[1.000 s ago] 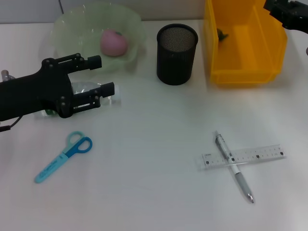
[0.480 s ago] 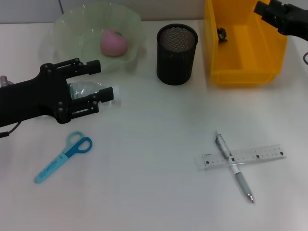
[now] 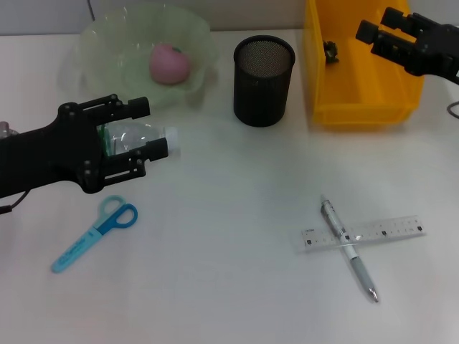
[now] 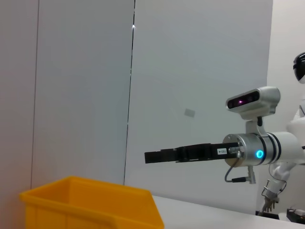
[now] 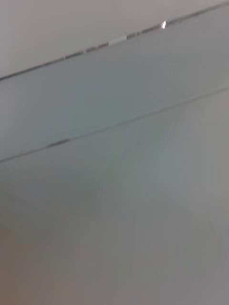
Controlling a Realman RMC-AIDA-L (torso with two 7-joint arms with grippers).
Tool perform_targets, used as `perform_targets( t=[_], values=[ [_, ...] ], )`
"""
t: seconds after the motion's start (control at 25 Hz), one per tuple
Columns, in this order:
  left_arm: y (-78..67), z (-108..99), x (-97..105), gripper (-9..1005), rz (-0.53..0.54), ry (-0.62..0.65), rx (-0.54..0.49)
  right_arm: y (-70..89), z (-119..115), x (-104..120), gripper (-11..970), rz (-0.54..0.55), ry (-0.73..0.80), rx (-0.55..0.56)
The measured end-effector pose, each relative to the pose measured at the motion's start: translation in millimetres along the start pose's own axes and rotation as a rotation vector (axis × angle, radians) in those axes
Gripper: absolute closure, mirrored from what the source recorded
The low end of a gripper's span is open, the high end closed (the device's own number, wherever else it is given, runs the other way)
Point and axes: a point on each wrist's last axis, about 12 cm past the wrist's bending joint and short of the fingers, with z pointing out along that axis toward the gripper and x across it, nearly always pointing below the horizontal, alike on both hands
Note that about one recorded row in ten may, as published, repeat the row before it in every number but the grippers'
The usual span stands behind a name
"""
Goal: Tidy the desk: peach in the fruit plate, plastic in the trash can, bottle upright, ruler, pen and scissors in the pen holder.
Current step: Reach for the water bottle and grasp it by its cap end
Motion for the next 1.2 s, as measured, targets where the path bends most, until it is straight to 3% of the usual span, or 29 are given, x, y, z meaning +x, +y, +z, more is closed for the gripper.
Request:
perform_targets(
  t=[0.12, 0.4, 0.52, 0.6, 0.76, 1.2],
  values=[
    [-0.6, -1.4, 0.0, 313, -0.001, -0.006, -0.004, 11.0, -8.1, 11.7, 233, -0.019, -0.086, -0.069],
    [-3.9, -4.5, 0.7, 313, -0.008, -0.022, -0.002, 25.1, -18.5, 34.6, 238, -0.035, -0.190, -0.120],
    [-5.2, -4.6, 0.8, 313, -0.009, -0.026, 0.004, 30.7, -19.2, 43.1, 240, -0.029, -0.162, -0.152],
    [-7.2, -4.7, 0.2, 313, -0.009, -0.032, 0.021, 41.9, -20.6, 51.6, 240, -0.022, -0.093, -0.253],
    [-9.8, -4.7, -0.7, 313, -0.013, -0.040, 0.043, 52.8, -25.4, 59.1, 238, -0.040, -0.052, -0.342],
    [-10.7, -6.1, 2.4, 313, -0.033, -0.031, 0.041, 66.3, -34.7, 83.1, 240, -0.002, 0.043, -0.409]
  ],
)
